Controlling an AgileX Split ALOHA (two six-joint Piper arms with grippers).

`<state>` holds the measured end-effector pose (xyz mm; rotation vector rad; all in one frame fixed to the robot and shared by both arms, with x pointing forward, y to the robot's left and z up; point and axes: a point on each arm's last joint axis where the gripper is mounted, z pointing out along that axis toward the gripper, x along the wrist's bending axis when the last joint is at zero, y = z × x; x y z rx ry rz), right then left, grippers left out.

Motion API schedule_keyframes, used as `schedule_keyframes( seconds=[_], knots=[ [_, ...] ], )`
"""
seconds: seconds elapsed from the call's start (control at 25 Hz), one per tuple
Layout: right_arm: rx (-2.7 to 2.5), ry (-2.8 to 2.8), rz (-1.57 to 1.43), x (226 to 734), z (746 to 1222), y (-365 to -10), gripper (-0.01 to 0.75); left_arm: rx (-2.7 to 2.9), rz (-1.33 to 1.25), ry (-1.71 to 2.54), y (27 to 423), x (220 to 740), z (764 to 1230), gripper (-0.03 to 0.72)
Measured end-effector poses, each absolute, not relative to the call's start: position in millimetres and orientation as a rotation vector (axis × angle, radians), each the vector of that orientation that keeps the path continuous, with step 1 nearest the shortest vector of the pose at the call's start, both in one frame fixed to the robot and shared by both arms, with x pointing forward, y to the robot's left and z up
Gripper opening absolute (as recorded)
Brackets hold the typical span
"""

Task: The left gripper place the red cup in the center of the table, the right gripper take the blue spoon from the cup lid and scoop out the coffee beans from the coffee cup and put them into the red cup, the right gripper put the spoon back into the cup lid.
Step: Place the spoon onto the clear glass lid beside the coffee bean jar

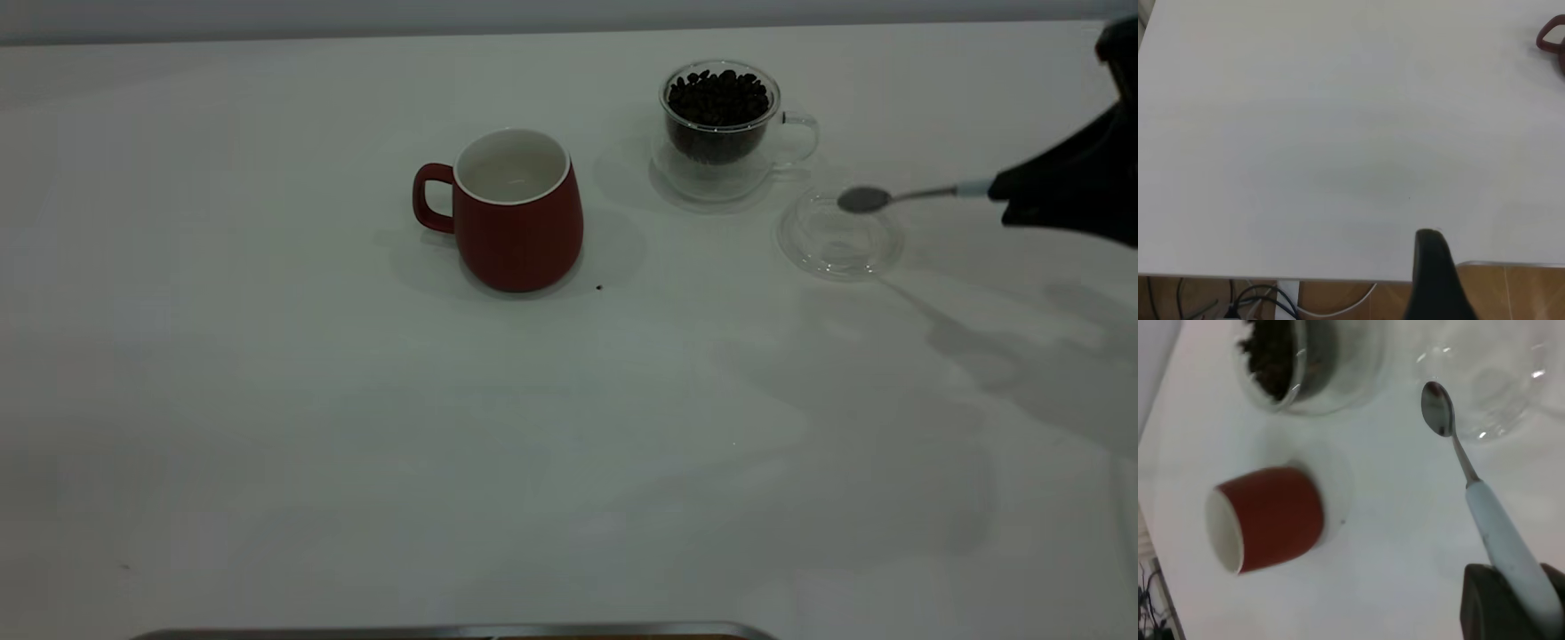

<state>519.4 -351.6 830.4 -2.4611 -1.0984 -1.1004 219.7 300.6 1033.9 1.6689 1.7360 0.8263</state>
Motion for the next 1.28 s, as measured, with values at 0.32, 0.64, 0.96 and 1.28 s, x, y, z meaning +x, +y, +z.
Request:
schedule_keyframes(
  seconds=[0.32, 0.64, 0.96, 1.28],
  knots=[
    [-2.483, -1.029, -1.060, 529.0, 804.5, -364.0, 0.117, 1.668, 0.826, 1.736, 300.6, 219.7, 1033.9, 0.538],
    [-2.423, -0.990, -1.096, 549.0, 785.6, -364.9, 0.117, 1.668, 0.826, 1.736, 300.6, 219.7, 1033.9, 0.538],
    [-2.335, -1.004, -1.111, 565.2, 773.0, -348.7, 0.117, 1.668, 0.826, 1.736, 300.6, 219.7, 1033.9, 0.538],
    [-2.324, -0.997, -1.104, 565.1, 767.9, -347.1, 0.117, 1.669, 0.827, 1.736, 300.6, 219.7, 1033.9, 0.538]
  ],
)
